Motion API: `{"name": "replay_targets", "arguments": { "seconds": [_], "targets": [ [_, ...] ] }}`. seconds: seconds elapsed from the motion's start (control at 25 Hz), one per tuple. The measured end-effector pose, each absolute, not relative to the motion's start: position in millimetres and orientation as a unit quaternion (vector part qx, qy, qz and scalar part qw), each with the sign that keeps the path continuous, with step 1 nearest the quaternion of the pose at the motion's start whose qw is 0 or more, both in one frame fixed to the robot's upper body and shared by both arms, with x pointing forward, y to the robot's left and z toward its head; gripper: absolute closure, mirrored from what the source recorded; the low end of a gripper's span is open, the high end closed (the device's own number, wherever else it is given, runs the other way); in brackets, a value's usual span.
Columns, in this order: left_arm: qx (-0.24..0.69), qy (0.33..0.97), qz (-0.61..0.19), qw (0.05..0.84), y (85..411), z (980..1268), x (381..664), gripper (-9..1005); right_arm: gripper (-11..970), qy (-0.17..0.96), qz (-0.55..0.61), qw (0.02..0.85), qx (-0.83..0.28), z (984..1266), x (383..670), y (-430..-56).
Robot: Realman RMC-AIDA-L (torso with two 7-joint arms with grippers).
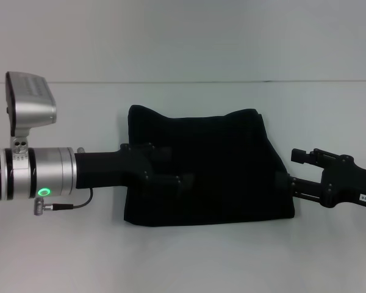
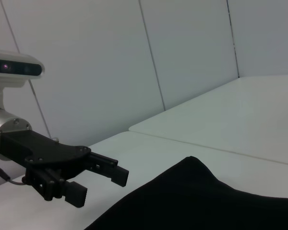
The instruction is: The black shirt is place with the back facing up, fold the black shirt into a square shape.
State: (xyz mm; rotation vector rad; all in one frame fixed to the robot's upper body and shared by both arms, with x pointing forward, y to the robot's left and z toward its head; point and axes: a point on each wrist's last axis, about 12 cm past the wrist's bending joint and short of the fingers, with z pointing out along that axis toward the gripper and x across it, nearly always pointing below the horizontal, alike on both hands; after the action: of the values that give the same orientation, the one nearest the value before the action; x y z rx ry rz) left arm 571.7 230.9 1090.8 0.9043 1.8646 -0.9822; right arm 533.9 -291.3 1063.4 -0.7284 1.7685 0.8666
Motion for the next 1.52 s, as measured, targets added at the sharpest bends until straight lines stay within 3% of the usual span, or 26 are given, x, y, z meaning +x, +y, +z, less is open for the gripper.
{"name": "replay_targets", "arguments": {
  "seconds": [0.24,1.52],
  "targets": [
    [0.358,0.767,-0.378,0.376,228.3,1088.0,576.4,79,167,0.735,0.360,0.493,-0.294,1063.6,535.9,-290.8],
    [0.366,0.757,-0.375,0.390,225.5,1085.6,574.6,79,165,0.737,0.362,0.472,-0.322,1053.6,529.8,-280.9]
  ]
}}
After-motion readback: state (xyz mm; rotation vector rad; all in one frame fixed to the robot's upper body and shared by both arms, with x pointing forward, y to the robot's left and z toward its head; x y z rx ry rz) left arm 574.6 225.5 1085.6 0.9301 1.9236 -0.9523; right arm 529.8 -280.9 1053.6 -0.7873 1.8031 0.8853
